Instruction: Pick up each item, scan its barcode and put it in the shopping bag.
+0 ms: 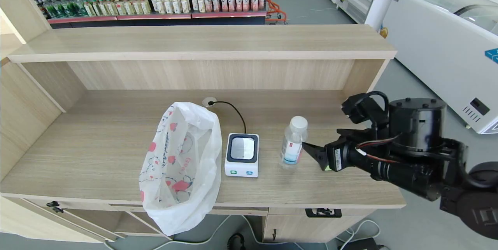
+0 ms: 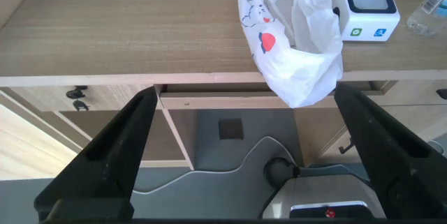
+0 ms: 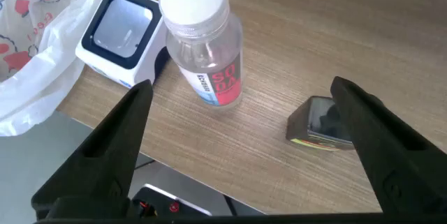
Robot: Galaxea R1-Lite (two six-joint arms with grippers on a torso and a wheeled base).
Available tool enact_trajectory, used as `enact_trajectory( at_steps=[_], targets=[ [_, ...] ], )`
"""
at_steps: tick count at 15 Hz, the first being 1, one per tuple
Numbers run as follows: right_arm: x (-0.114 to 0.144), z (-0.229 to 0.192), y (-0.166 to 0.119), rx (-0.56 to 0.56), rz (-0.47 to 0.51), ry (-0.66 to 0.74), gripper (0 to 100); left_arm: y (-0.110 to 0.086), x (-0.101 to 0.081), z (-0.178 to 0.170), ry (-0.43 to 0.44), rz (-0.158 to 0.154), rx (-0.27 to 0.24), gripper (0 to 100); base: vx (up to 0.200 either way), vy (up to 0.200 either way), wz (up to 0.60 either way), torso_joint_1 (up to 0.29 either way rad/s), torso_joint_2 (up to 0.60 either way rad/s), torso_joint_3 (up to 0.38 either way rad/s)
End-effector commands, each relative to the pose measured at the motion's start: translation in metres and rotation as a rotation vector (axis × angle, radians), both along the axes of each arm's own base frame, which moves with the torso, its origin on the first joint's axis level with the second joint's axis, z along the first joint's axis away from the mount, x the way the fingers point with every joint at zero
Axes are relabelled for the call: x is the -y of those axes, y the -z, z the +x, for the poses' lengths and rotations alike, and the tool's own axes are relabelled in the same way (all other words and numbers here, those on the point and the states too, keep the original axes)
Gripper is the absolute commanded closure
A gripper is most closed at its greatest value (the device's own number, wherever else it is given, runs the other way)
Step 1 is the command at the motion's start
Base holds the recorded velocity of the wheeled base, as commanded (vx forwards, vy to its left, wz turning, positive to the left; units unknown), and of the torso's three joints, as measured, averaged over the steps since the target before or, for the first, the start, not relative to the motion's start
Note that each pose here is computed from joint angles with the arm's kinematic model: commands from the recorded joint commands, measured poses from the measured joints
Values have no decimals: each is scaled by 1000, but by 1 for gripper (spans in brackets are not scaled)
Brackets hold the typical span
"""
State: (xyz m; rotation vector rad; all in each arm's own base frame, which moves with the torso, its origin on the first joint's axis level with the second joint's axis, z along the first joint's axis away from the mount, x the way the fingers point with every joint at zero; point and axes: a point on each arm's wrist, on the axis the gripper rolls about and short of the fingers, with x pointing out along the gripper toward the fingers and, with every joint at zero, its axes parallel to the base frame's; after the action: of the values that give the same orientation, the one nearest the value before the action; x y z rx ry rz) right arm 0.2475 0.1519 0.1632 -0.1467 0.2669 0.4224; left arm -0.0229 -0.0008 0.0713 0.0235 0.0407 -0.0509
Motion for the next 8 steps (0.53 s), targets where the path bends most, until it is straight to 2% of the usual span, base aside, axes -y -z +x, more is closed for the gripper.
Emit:
enact_trajectory(
  at_steps=[1, 8],
  targets=[
    [-18, 13, 30, -46, -33, -22, 0, 0, 0, 0, 0, 0, 0, 0, 0, 0, 0, 0, 0, 0],
    [-40, 35, 54, 54, 66, -34, 0, 0, 0, 0, 0, 0, 0, 0, 0, 0, 0, 0, 0, 0]
  ],
)
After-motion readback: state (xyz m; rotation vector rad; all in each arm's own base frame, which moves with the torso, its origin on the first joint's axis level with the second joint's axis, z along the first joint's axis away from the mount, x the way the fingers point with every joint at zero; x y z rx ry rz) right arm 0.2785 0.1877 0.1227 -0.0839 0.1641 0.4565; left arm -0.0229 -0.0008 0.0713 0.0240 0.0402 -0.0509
